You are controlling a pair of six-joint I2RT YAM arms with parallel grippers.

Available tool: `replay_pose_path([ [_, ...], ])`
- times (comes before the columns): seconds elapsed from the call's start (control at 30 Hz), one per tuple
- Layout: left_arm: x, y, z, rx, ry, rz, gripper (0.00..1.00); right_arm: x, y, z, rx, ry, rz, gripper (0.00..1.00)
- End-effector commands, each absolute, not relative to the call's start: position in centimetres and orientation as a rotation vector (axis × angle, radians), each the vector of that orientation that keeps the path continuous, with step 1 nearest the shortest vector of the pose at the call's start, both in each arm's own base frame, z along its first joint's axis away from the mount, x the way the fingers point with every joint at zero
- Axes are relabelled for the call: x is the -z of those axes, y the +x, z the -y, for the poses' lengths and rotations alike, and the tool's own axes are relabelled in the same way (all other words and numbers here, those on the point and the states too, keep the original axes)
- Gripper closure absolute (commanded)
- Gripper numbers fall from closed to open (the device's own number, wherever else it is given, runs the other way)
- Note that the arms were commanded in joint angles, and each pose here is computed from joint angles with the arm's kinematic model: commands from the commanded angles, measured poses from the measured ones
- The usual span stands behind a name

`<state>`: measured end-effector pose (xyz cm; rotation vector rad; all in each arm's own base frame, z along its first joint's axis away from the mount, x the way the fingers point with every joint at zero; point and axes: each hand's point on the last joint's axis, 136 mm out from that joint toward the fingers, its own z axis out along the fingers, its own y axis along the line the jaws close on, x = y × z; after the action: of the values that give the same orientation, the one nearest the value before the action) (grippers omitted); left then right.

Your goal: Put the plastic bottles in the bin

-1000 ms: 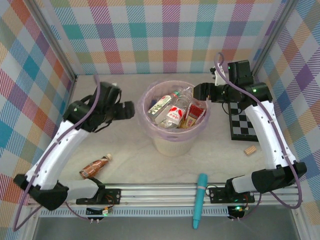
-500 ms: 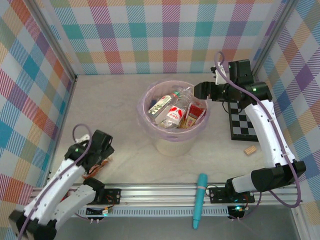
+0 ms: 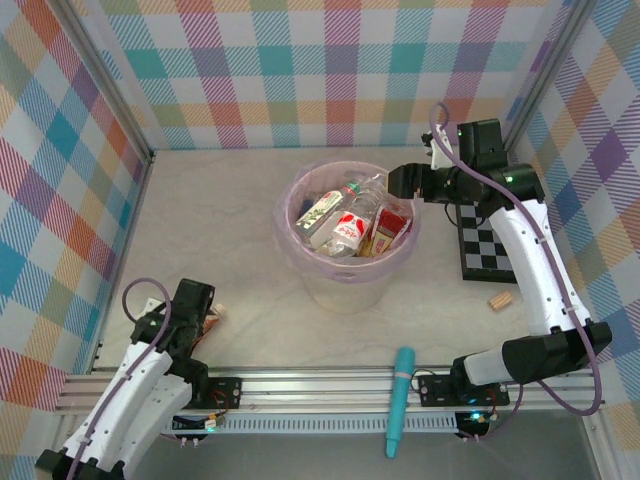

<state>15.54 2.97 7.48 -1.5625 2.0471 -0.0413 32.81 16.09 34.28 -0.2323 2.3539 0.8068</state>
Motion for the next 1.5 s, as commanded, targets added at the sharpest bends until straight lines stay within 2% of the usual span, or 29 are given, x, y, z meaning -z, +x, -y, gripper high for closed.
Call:
replay_pose_path([
  [0.0,-4.5,15.7,-0.7,0.214,-1.749,-2.043,0.07,-34.3,33.1,-16.3,-0.818,-0.273,-2.332,0.27],
  [0.17,-4.0,18.1,-0.4,0.245,-1.712,-2.085,0.07,-34.1,33.3,-16.3,-0.815,-0.268,-2.339,0.27],
  [0.37,-4.6,23.9,2.5,0.326,-1.505,-2.284,0.08,-33.8,33.5,-16.3,-0.818,-0.260,-2.349,0.27],
  [0.57,-8.4,29.3,4.6,0.331,-1.186,-2.431,0.07,-33.4,33.6,-16.2,-0.810,-0.248,-2.365,0.27],
  [0.67,-11.1,30.6,4.7,0.235,-0.946,-2.538,0.03,-33.5,33.6,-16.1,-0.802,-0.248,-2.363,0.27],
  [0.8,-14.1,30.6,2.9,0.038,-0.757,-2.580,0.00,-33.6,33.8,-16.1,-0.798,-0.247,-2.363,0.27],
  [1.0,-14.8,28.6,3.1,-0.008,-0.453,-2.703,0.00,-33.4,34.0,-16.3,-0.809,-0.246,-2.367,0.27],
  [1.23,-12.4,28.6,3.1,-0.116,-0.131,-2.853,0.00,-33.1,34.2,-16.5,-0.829,-0.232,-2.369,0.27],
  [1.47,-8.4,30.7,2.9,-0.201,-0.073,-2.923,0.00,-33.4,33.8,-16.3,-0.816,-0.228,-2.368,0.27],
])
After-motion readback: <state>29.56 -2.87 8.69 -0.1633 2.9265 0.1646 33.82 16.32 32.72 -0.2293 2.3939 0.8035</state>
